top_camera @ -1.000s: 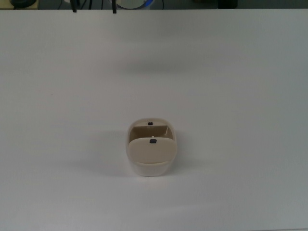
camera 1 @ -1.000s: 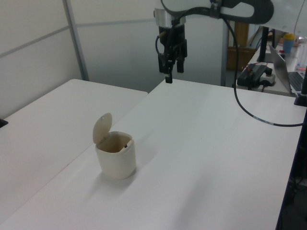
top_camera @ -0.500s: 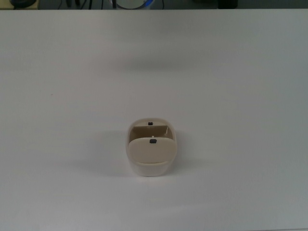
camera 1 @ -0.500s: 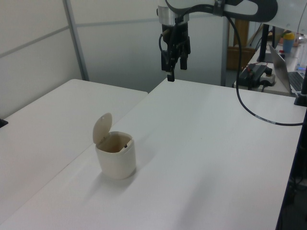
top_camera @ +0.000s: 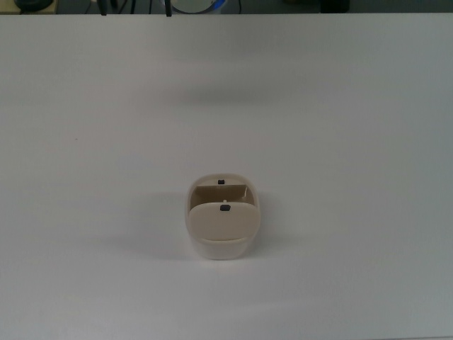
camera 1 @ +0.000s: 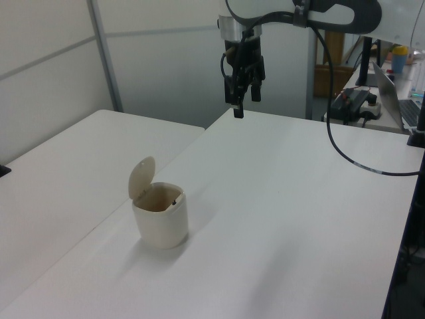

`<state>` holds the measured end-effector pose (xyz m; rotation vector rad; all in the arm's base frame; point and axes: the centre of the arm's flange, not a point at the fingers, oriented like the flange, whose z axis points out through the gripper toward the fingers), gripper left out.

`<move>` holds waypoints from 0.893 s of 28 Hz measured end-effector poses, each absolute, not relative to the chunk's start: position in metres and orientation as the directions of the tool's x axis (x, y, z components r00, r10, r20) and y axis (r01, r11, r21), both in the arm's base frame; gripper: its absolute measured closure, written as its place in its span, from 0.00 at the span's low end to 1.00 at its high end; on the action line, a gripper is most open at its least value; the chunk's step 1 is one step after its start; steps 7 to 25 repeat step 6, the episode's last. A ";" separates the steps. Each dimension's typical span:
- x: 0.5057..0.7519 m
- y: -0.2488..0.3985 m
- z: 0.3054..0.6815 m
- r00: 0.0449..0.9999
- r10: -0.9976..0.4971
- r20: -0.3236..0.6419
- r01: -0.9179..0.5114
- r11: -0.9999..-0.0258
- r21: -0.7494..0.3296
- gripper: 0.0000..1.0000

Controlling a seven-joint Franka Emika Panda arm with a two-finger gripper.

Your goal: Open the trash can

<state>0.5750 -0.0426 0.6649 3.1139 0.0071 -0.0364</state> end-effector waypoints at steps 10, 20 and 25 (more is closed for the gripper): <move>0.574 -0.051 0.665 1.000 -0.011 -0.023 -0.011 -1.000 0.029 0.00; 0.574 -0.051 0.665 1.000 -0.011 -0.023 -0.011 -1.000 0.029 0.00; 0.574 -0.051 0.665 1.000 -0.011 -0.023 -0.011 -1.000 0.029 0.00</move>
